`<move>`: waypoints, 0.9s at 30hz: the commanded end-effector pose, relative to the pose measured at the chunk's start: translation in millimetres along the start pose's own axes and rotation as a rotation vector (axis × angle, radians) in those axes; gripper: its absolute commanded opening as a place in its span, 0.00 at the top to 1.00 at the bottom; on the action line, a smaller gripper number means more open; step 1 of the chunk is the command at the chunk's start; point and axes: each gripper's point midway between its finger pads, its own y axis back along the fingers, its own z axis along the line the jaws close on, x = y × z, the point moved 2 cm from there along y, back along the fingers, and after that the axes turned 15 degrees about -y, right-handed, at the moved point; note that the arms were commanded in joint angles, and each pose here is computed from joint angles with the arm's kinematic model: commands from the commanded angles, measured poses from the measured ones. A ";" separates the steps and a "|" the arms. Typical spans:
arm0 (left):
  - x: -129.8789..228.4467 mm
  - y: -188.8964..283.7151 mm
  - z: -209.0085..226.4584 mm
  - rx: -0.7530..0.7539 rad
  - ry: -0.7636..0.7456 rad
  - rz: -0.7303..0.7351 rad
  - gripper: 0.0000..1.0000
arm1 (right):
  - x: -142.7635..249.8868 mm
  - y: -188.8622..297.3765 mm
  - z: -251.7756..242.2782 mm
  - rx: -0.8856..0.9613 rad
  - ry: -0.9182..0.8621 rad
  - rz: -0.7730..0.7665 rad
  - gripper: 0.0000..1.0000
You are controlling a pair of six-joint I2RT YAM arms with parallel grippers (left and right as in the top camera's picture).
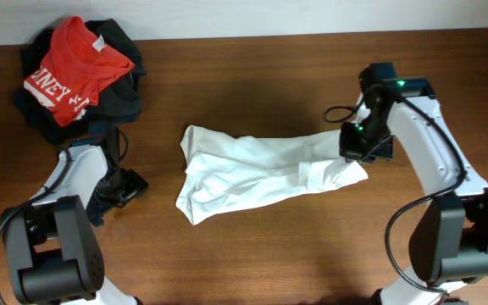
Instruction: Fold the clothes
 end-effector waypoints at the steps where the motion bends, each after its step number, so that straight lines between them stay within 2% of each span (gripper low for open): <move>1: 1.3 -3.0 1.9 -0.004 0.003 0.012 0.01 | 5.7 8.3 24.2 -0.011 0.069 -0.056 0.96; 5: 1.4 -3.1 2.0 -0.005 0.003 0.012 0.01 | 17.5 3.8 56.4 0.065 0.174 -0.157 0.96; 10: 1.5 -3.1 2.0 -0.005 0.003 0.012 0.01 | 49.7 -13.2 106.4 0.050 0.314 -0.178 0.96; 16: 1.5 -3.1 2.0 -0.005 0.003 0.012 0.01 | 81.3 -23.6 145.1 -0.001 0.338 -0.192 0.96; 23: 1.5 -3.1 2.0 -0.005 0.003 0.012 0.01 | 91.6 -24.1 156.7 -0.043 0.341 -0.176 0.96; 27: 1.5 -3.1 2.0 -0.005 0.003 0.012 0.01 | 84.1 -23.1 152.3 -0.014 0.333 -0.212 0.96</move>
